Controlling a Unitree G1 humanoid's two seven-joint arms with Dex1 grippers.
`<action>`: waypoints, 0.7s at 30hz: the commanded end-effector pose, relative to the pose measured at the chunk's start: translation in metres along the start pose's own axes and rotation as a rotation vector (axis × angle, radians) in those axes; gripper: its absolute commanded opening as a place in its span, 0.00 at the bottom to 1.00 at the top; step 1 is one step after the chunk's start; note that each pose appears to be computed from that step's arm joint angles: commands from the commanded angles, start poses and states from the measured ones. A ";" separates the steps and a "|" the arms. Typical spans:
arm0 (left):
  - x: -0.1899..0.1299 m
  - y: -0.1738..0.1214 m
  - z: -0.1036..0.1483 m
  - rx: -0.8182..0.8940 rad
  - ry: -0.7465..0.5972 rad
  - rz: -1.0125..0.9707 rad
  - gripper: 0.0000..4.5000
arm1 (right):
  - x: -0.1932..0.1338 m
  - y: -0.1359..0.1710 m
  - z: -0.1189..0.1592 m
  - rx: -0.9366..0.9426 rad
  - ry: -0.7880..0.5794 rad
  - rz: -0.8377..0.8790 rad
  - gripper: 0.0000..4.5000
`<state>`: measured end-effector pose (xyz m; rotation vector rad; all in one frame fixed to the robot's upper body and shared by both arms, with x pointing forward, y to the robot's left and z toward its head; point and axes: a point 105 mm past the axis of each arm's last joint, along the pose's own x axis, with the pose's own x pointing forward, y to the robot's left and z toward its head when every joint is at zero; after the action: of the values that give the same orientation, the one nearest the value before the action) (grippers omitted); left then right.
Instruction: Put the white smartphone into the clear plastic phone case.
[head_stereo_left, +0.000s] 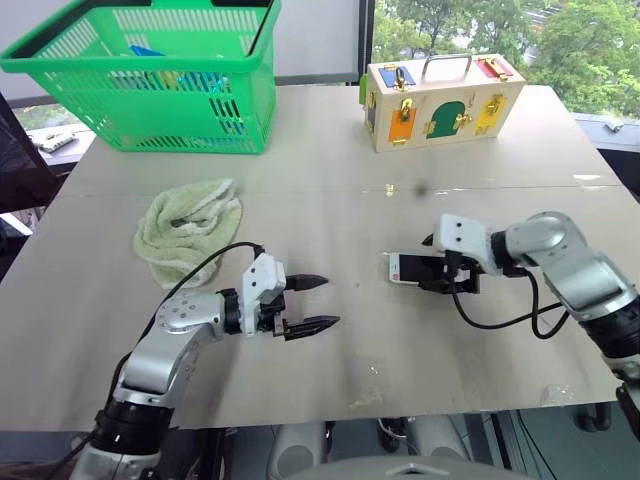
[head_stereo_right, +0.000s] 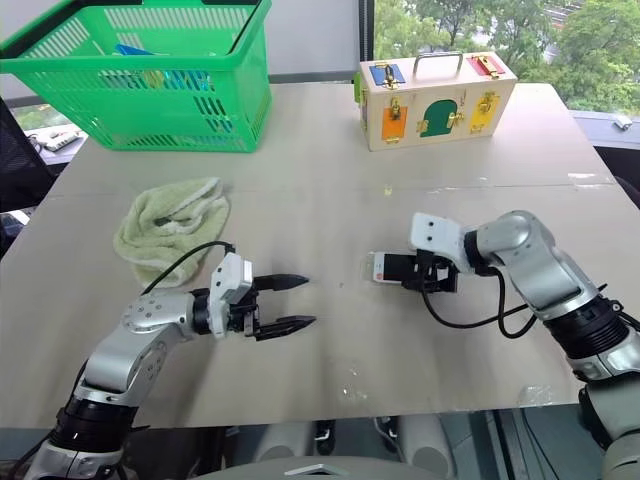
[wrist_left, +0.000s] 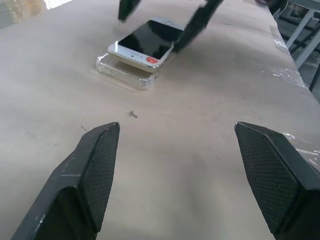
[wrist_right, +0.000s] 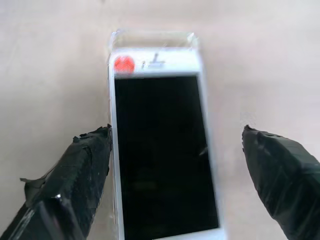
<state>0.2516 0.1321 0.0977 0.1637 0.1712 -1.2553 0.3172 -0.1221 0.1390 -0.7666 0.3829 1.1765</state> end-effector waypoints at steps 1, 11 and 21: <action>-0.007 0.001 0.000 0.022 -0.018 0.000 0.84 | -0.015 0.006 0.018 0.023 -0.086 0.018 0.72; -0.007 0.005 -0.006 0.033 -0.023 -0.007 0.84 | 0.024 0.008 0.015 0.139 -0.118 -0.020 0.01; -0.005 0.004 0.001 0.044 -0.028 -0.002 0.84 | 0.053 0.028 -0.021 0.125 0.044 0.050 0.01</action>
<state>0.2543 0.1413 0.0887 0.1583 0.1640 -1.2500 0.3168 -0.0885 0.1057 -0.6556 0.4088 1.1798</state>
